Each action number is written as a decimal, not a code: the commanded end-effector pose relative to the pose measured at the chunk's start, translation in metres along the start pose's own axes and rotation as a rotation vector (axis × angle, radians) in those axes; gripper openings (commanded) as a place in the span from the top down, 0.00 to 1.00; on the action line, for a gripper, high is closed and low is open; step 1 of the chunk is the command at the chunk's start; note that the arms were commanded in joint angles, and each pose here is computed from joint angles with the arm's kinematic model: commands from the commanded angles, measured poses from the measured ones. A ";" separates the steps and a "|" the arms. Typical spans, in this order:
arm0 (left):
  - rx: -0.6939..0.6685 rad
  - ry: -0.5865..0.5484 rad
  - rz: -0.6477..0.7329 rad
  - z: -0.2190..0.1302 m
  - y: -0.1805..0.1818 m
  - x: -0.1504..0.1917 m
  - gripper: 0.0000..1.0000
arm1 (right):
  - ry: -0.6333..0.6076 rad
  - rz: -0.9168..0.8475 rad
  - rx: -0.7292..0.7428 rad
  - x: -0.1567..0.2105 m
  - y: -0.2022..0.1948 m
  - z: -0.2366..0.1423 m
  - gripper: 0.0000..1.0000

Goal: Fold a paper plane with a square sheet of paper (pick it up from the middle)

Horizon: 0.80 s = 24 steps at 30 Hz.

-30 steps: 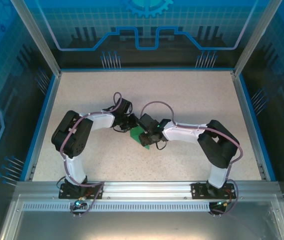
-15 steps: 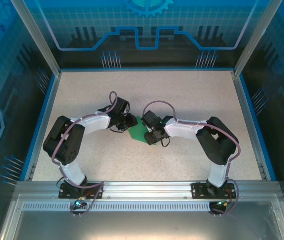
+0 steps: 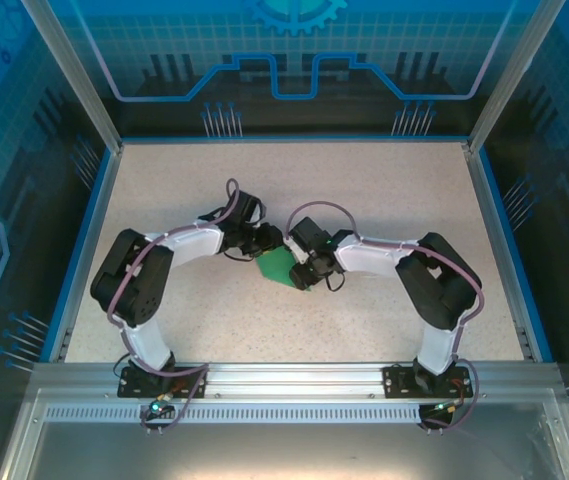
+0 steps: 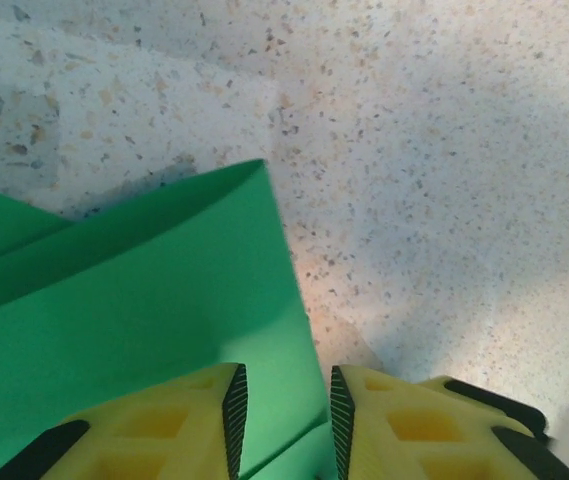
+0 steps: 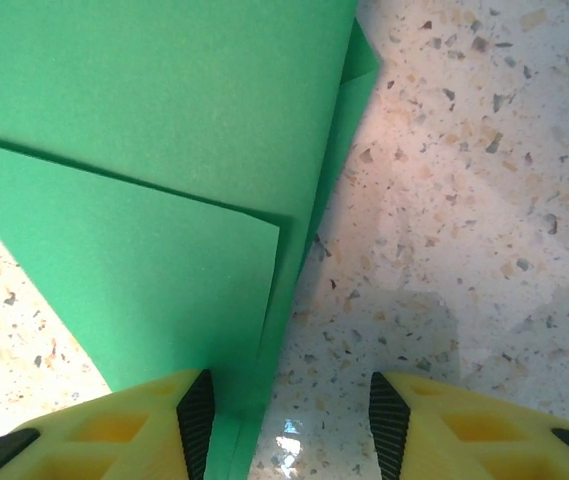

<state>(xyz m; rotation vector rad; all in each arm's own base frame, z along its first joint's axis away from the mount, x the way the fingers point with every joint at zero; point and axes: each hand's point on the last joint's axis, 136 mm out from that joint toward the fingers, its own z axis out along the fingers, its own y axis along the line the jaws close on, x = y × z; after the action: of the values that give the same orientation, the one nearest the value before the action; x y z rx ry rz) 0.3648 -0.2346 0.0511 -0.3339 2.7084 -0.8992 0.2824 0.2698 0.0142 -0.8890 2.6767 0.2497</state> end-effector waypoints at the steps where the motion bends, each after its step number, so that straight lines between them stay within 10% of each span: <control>1: -0.012 0.002 0.029 0.010 0.000 -0.010 0.69 | -0.086 -0.001 -0.106 -0.014 0.016 -0.004 0.48; 15: -0.259 0.059 0.021 0.020 0.041 -0.007 0.76 | -0.391 -0.187 -0.033 -0.038 0.020 -0.058 0.30; 24: -0.374 0.133 0.048 0.029 0.054 -0.002 0.79 | -0.329 -0.508 0.005 -0.016 0.060 -0.029 0.46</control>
<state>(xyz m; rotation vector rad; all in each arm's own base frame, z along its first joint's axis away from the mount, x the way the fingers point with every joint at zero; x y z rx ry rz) 0.3863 -0.2195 0.0155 -0.3113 2.8840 -0.5440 0.2525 0.3177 0.0596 -1.2613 2.1452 0.2999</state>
